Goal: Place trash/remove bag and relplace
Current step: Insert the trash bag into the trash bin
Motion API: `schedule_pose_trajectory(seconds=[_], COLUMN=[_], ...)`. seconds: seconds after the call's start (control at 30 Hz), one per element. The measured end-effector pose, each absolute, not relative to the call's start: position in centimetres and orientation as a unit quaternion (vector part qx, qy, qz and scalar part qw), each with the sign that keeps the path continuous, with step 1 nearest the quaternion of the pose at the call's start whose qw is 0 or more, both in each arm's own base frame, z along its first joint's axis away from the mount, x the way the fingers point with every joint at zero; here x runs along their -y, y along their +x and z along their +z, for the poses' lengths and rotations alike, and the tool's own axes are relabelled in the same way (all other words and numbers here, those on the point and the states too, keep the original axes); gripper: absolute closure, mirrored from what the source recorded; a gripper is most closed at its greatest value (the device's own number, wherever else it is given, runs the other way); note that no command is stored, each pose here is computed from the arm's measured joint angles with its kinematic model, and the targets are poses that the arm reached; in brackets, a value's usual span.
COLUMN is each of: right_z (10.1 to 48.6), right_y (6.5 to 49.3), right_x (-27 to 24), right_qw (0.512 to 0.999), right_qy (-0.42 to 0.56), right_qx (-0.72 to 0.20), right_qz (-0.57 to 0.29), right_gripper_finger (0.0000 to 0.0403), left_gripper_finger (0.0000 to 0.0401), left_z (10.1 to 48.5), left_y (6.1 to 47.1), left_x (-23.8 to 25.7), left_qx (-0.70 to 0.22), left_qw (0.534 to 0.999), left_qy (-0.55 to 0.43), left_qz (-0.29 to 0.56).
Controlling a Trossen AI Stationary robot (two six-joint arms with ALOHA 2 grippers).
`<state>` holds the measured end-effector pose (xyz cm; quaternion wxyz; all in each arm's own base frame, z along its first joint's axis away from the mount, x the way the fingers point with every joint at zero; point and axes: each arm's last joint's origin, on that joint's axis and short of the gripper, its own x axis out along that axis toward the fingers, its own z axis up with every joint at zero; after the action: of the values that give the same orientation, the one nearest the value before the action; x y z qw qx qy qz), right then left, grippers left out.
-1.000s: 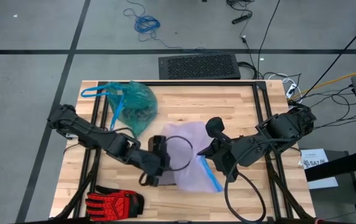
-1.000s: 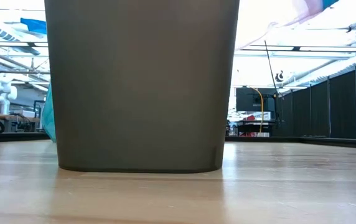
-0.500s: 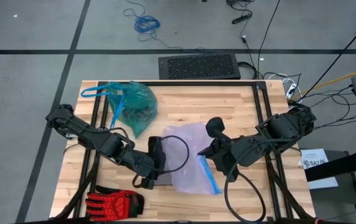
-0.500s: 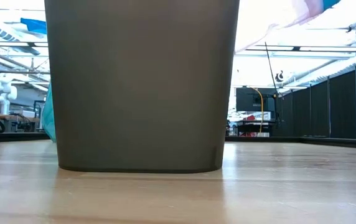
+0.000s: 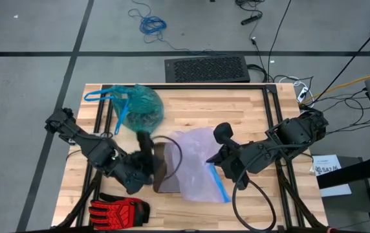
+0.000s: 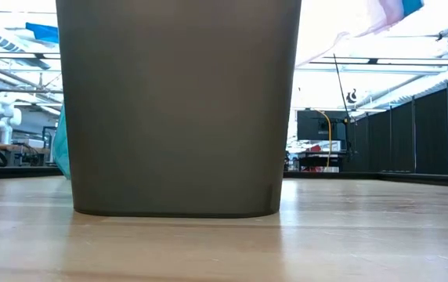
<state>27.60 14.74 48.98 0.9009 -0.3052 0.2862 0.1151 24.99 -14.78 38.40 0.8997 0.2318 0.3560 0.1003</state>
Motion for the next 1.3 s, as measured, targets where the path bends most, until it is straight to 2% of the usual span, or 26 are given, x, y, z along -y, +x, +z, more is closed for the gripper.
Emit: schedule_pose_trajectory(seconds=[0.1, 0.2, 0.3, 0.43, 0.5, 0.57, 0.63, 0.77, 0.87, 0.93, 1.07, 1.3], right_z=[48.9, 48.9, 48.9, 48.9, 48.8, 48.8, 48.7, 48.7, 48.8, 48.6, 47.9, 46.7], right_y=[27.5, 27.5, 27.5, 27.5, 27.5, 27.4, 27.4, 27.3, 27.3, 27.5, 28.3, 29.8], right_x=[-14.7, -14.7, -14.7, -14.7, -14.7, -14.7, -14.8, -15.0, -15.0, -15.2, -15.6, -16.5], right_qw=[0.901, 0.9, 0.9, 0.9, 0.899, 0.898, 0.896, 0.896, 0.897, 0.896, 0.889, 0.878], right_qy=[-0.3, -0.301, -0.301, -0.302, -0.302, -0.303, -0.305, -0.305, -0.305, -0.306, -0.316, -0.339], right_qx=[-0.291, -0.294, -0.294, -0.294, -0.295, -0.298, -0.299, -0.299, -0.297, -0.297, -0.305, -0.312], right_qz=[0.114, 0.115, 0.115, 0.115, 0.116, 0.117, 0.118, 0.121, 0.121, 0.122, 0.126, 0.133], right_gripper_finger=[0.0403, 0.0403, 0.0403, 0.0403, 0.0403, 0.0403, 0.0403, 0.0403, 0.0403, 0.0403, 0.0403, 0.0403], left_gripper_finger=[0.0158, 0.0188, 0.0254, 0.0372, 0.0389, 0.0395, 0.0398, 0.0399, 0.04, 0.04, 0.04, 0.0401], left_z=[37.4, 36.8, 36.5, 36.3, 36.2, 36.1, 36.2, 36.6, 37.0, 36.8, 35.2, 30.2], left_y=[24.4, 24.1, 23.9, 23.8, 23.8, 23.9, 24.1, 24.3, 23.6, 23.0, 22.6, 24.5], left_x=[13.3, 11.3, 9.0, 5.3, 3.5, 2.3, 1.3, -0.4, -1.9, -3.5, -7.4, -14.4], left_qx=[-0.364, -0.383, -0.383, -0.412, -0.424, -0.427, -0.416, -0.332, -0.242, -0.217, -0.236, -0.273], left_qw=[0.865, 0.831, 0.8, 0.776, 0.772, 0.78, 0.811, 0.915, 0.959, 0.966, 0.961, 0.946], left_qy=[0.279, 0.292, 0.304, 0.273, 0.248, 0.231, 0.202, 0.138, 0.108, 0.095, 0.042, -0.169], left_qz=[0.203, 0.278, 0.347, 0.392, 0.403, 0.395, 0.358, 0.186, 0.098, 0.104, 0.137, 0.048])
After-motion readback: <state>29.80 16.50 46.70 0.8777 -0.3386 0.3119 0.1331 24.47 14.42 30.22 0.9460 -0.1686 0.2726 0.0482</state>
